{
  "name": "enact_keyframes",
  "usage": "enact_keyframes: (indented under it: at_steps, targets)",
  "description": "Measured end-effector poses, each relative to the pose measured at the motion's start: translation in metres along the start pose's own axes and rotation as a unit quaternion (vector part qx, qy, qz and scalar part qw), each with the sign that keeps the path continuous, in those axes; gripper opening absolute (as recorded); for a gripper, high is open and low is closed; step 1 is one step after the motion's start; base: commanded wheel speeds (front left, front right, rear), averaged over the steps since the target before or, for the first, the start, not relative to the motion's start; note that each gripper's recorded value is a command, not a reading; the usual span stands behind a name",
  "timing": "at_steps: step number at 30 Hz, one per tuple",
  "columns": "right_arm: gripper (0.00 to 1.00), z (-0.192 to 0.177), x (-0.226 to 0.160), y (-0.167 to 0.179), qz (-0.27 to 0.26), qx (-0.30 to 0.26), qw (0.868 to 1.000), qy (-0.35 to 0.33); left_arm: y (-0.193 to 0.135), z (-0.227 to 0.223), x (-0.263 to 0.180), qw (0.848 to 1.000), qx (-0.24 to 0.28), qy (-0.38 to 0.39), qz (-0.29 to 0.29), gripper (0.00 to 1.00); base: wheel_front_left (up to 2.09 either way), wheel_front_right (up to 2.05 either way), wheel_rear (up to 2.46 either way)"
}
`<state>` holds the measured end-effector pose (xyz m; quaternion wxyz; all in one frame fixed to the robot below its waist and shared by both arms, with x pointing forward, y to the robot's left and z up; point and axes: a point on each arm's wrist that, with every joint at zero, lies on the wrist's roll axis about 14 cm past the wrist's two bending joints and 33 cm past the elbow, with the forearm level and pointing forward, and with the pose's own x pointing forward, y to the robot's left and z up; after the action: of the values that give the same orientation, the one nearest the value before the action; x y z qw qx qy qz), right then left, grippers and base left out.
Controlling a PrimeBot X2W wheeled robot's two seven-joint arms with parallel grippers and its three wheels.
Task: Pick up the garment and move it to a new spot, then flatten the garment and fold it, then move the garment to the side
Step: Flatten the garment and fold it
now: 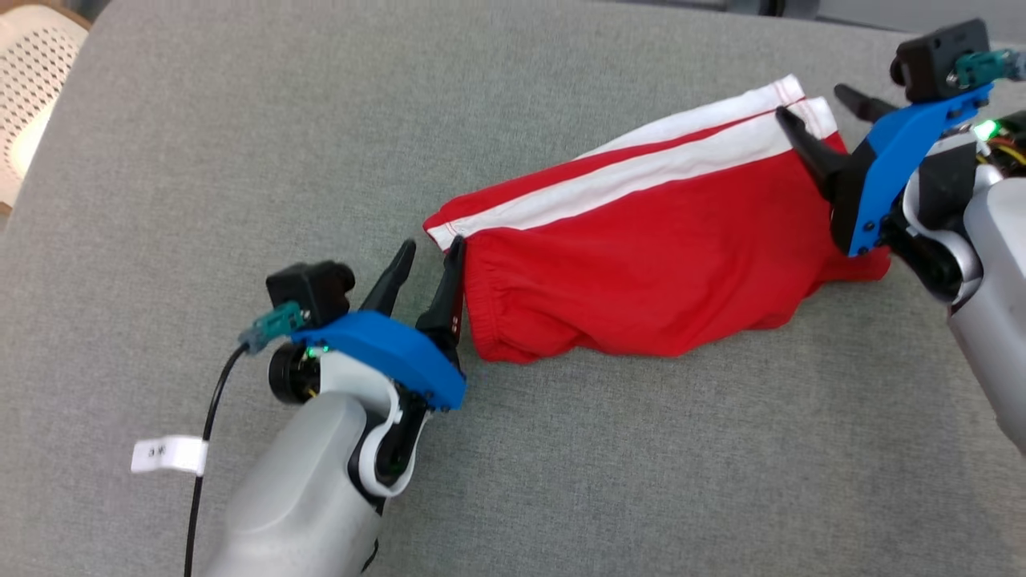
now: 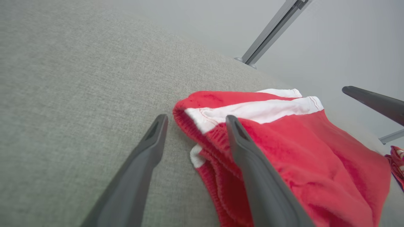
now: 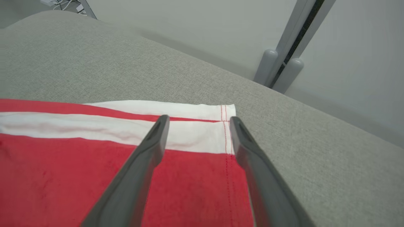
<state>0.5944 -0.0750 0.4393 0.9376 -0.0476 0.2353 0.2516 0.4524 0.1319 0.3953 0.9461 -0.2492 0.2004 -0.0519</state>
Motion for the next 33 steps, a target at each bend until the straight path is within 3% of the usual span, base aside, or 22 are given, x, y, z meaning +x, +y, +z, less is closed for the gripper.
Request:
enact_keyframes:
  at_steps: [6, 14, 23, 33]
  targets:
    - [1.00, -0.004, -0.025, -0.007, -0.013, 0.020, 1.000, 0.005, 0.003, 0.015, -0.024, 0.998, 0.016, -0.054, -0.007, 1.00, 0.00, 0.00, 0.00]
    - [1.00, -0.016, -0.041, -0.014, -0.031, 0.049, 0.998, 0.024, 0.017, 0.054, -0.058, 0.986, 0.107, -0.125, -0.001, 1.00, 0.00, 0.00, 0.00]
    - [1.00, -0.043, -0.027, -0.026, -0.054, 0.073, 0.994, 0.056, 0.037, 0.068, -0.084, 0.976, 0.135, -0.166, 0.035, 1.00, 0.00, 0.00, 0.00]
    - [1.00, -0.077, 0.015, -0.020, -0.069, 0.104, 0.985, 0.122, 0.066, 0.051, -0.101, 0.976, 0.118, -0.157, 0.094, 1.00, 0.00, 0.00, 0.00]
